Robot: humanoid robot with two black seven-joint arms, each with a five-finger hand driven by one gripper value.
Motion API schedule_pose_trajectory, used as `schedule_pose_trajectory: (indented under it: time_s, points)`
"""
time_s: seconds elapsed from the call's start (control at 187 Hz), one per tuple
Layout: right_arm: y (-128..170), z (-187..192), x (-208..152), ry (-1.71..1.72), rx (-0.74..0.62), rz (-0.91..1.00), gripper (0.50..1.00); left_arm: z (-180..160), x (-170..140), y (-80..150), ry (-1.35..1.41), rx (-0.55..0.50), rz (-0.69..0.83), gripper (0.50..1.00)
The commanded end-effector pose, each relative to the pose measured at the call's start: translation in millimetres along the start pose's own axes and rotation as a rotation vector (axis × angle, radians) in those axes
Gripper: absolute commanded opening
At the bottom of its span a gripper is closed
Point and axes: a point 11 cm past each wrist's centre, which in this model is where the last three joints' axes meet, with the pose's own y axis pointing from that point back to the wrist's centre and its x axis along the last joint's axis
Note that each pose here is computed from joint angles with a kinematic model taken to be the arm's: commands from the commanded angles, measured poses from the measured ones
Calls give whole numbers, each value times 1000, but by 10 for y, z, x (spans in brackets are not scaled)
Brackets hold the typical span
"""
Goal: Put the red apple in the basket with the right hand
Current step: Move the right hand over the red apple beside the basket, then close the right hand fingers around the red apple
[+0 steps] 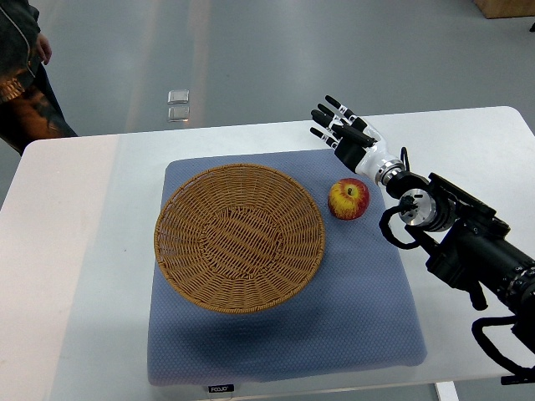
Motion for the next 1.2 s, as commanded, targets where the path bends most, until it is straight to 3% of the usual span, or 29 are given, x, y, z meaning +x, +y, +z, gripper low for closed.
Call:
schedule_pose_trajectory:
  time_s: [0.0,0.299,0.347,0.448,0.576,0.582,0.667,0.864,1.195]
  points:
    - [-3,-6,-5,1,0,-1,926,-5,1,0,-2,1,-2,1000]
    - [-44,-68,-102,43,-10,-45,926,9,-22,1,3,-2,-13,1000]
    - [-127,-177,-304,212,-54,-134,924,9,-28,0,2,-2,-15,1000]
    - [-126,-560,-263,482,-97,-187,921,9,-28,0,1,-2,-14,1000]
    - [-94,-828,-338,752,-203,-284,921,8,-29,0,-1,-2,-16,1000]
    - [-58,-963,-377,929,-295,-335,921,7,-29,0,-4,-1,-15,1000]
    - [42,-1220,-402,1184,-438,-380,921,6,-30,0,-6,-1,-17,1000]
    - [381,-1031,-398,1599,-781,-527,921,6,-35,0,-6,-1,-18,1000]
    - [305,-833,-308,1730,-741,-488,917,5,-30,0,-7,-1,-16,1000]
